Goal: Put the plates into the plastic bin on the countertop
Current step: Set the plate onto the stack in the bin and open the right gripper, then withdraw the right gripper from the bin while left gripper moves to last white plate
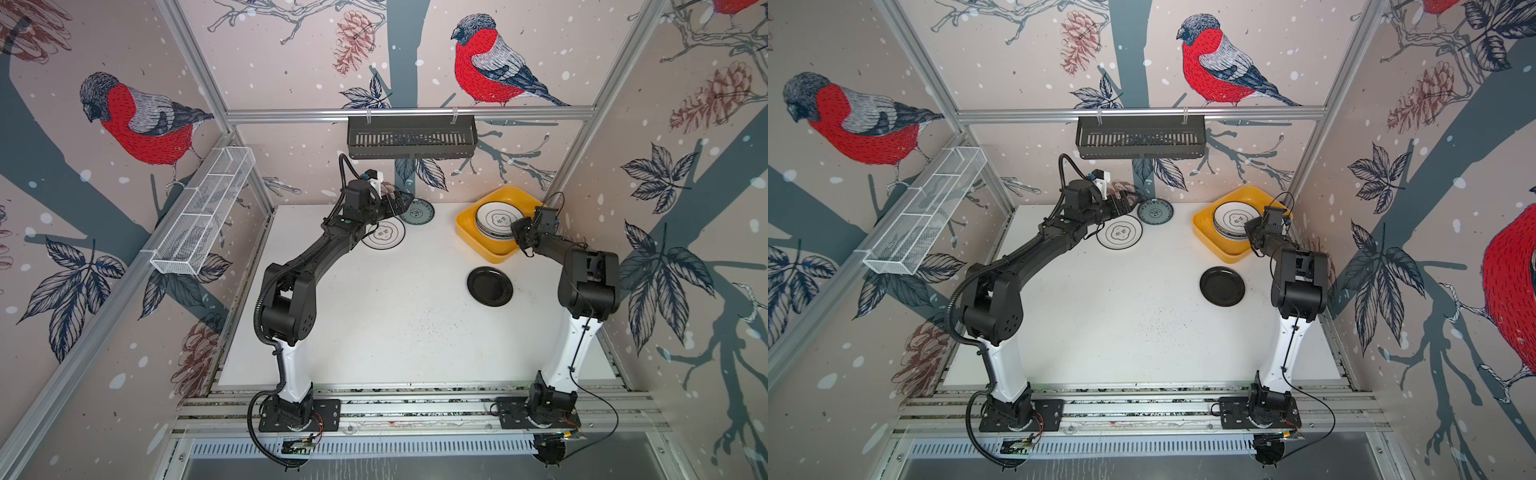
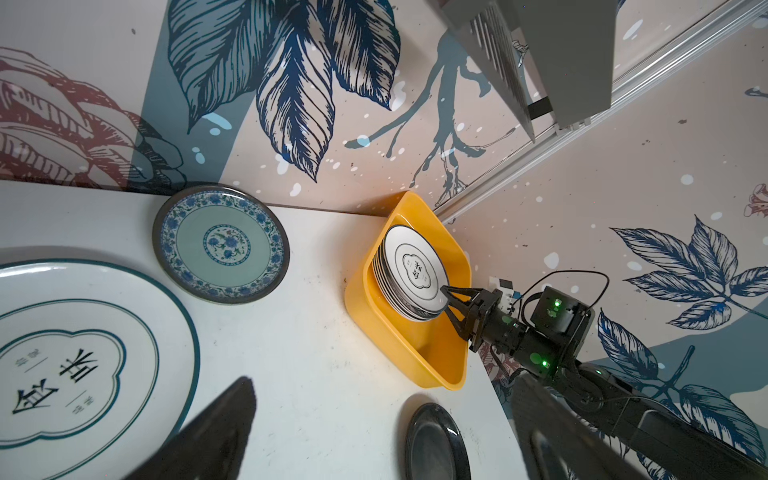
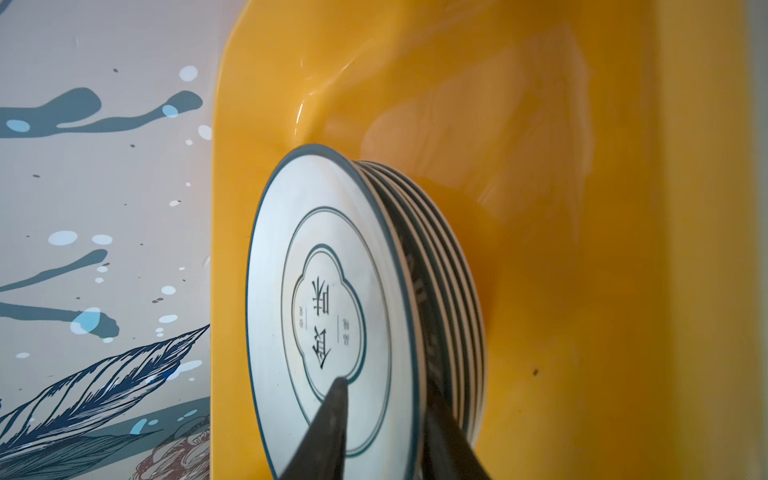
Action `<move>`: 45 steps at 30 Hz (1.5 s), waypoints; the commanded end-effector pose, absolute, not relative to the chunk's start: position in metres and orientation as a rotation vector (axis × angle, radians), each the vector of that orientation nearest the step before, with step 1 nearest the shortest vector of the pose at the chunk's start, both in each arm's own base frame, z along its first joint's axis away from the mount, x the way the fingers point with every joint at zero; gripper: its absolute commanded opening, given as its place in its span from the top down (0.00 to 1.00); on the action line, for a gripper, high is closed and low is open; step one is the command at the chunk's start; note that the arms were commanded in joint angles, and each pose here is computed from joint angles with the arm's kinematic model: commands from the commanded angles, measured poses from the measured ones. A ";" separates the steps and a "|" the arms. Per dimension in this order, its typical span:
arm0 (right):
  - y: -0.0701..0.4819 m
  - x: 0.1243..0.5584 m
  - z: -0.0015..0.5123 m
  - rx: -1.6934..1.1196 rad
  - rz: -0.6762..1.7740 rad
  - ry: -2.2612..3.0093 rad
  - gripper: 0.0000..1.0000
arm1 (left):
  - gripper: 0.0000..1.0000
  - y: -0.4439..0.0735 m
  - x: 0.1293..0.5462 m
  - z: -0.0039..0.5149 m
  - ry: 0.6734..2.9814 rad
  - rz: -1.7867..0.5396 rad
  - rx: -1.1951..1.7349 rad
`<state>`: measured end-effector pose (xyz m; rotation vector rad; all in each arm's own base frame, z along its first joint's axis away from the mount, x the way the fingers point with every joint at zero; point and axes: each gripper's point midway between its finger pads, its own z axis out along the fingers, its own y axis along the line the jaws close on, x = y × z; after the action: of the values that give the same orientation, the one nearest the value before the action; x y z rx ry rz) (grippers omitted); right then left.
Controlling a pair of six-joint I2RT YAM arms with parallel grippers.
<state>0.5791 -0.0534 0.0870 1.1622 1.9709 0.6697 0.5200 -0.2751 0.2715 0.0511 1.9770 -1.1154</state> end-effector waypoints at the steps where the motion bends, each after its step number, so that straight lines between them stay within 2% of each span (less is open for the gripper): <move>1: -0.051 0.576 0.081 1.145 0.621 2.024 0.53 | 0.04 -0.274 0.519 0.285 1.926 -1.137 0.063; 7: -0.044 0.574 0.087 1.102 0.590 2.061 0.36 | 0.04 -0.272 0.515 0.282 1.931 -1.143 0.051; 13: -0.042 0.569 0.094 1.059 0.448 2.168 0.20 | 0.04 -0.271 0.508 0.280 1.933 -1.160 0.057; 15: -0.039 0.566 0.096 1.046 0.418 2.195 0.11 | 0.04 -0.270 0.506 0.279 1.939 -1.156 0.057; 17: -0.038 0.562 0.099 1.037 0.401 2.211 0.06 | 0.04 -0.269 0.504 0.280 1.937 -1.155 0.058; 18: -0.037 0.559 0.100 1.031 0.396 2.216 0.00 | 0.04 -0.268 0.502 0.280 1.938 -1.155 0.059; 29: -0.011 0.534 0.154 0.826 0.536 2.137 0.01 | 0.04 -0.247 0.475 0.280 1.955 -1.078 0.011; 38: 0.025 0.484 0.198 0.613 0.565 2.111 0.00 | 0.04 -0.226 0.449 0.272 1.971 -1.027 -0.077; 45: 0.059 0.447 0.228 0.454 0.596 2.077 0.01 | 0.04 -0.207 0.441 0.238 2.033 -1.054 -0.241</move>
<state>0.4515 0.0517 0.2128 0.5379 2.1148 0.5972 0.4385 -0.2151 0.2437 -0.1515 2.0369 -1.0314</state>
